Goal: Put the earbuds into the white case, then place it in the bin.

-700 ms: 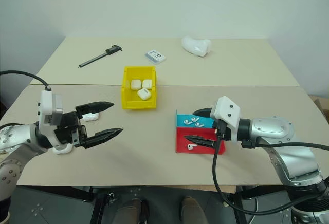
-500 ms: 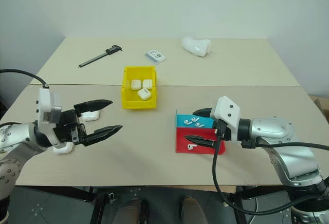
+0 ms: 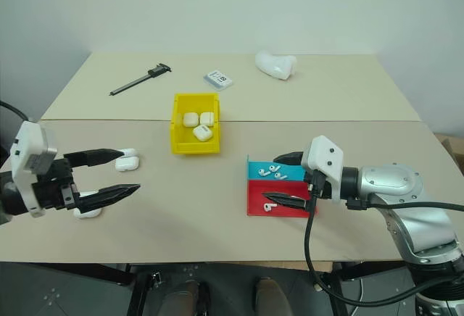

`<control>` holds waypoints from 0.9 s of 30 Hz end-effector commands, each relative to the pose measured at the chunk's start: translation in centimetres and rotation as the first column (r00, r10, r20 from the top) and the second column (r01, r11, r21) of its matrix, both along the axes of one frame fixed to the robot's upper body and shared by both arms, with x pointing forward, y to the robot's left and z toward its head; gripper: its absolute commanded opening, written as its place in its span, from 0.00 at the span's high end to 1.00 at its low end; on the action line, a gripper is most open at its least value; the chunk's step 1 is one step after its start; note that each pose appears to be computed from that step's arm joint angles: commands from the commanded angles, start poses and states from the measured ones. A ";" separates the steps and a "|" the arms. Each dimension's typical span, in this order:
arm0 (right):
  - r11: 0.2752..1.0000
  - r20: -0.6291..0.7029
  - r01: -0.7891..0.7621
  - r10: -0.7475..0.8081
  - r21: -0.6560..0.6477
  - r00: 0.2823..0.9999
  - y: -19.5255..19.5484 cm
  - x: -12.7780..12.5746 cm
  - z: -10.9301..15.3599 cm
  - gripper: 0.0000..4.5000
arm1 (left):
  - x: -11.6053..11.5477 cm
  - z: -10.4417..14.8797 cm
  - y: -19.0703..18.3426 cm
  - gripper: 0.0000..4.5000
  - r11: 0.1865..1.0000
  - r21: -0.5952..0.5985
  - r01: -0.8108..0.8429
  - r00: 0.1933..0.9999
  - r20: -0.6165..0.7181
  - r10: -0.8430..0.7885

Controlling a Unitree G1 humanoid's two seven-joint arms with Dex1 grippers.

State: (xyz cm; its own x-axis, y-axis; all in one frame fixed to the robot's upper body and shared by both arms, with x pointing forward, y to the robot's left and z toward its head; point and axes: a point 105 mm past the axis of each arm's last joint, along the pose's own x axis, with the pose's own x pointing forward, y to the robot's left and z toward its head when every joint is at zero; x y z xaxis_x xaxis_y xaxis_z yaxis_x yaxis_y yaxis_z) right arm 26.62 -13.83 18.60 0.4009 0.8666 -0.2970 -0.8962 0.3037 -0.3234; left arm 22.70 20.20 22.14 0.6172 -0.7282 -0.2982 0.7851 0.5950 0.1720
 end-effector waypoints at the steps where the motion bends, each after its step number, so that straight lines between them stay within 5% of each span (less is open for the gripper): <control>1: 0.995 0.055 -0.089 0.087 0.041 0.995 0.8 -1.4 2.1 0.01 | -0.8 0.7 0.6 0.00 0.993 0.108 -0.054 0.999 0.006 0.054; 6: 0.987 0.038 -0.147 0.145 0.069 0.989 0.8 -2.5 2.7 0.01 | -1.1 -0.2 2.3 0.00 0.963 0.255 -0.092 0.976 -0.167 0.138; 9: 0.982 0.020 -0.170 0.169 0.087 0.985 0.9 -3.0 2.8 0.01 | -1.0 -0.5 4.6 0.00 0.918 0.350 -0.185 0.884 -0.349 0.311; 16: 0.974 0.002 -0.205 0.205 0.094 0.979 1.2 -3.9 2.2 0.01 | -1.9 0.4 7.7 0.00 0.816 0.468 -0.340 0.697 -0.457 0.552; 27: 0.942 0.038 -0.323 0.320 0.097 0.947 2.2 -3.9 3.0 0.01 | -1.2 -3.5 11.3 0.00 0.668 0.585 -0.460 0.468 -0.480 0.742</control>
State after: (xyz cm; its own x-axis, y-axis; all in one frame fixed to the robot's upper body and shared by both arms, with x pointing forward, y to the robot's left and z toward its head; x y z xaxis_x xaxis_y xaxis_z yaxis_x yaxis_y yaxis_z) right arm 23.03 -11.80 20.95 0.1238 0.9686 -0.2158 -0.9532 0.0557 -0.2971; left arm 21.40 31.32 18.59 0.4012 -0.0393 -0.9152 0.2401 0.9687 0.0637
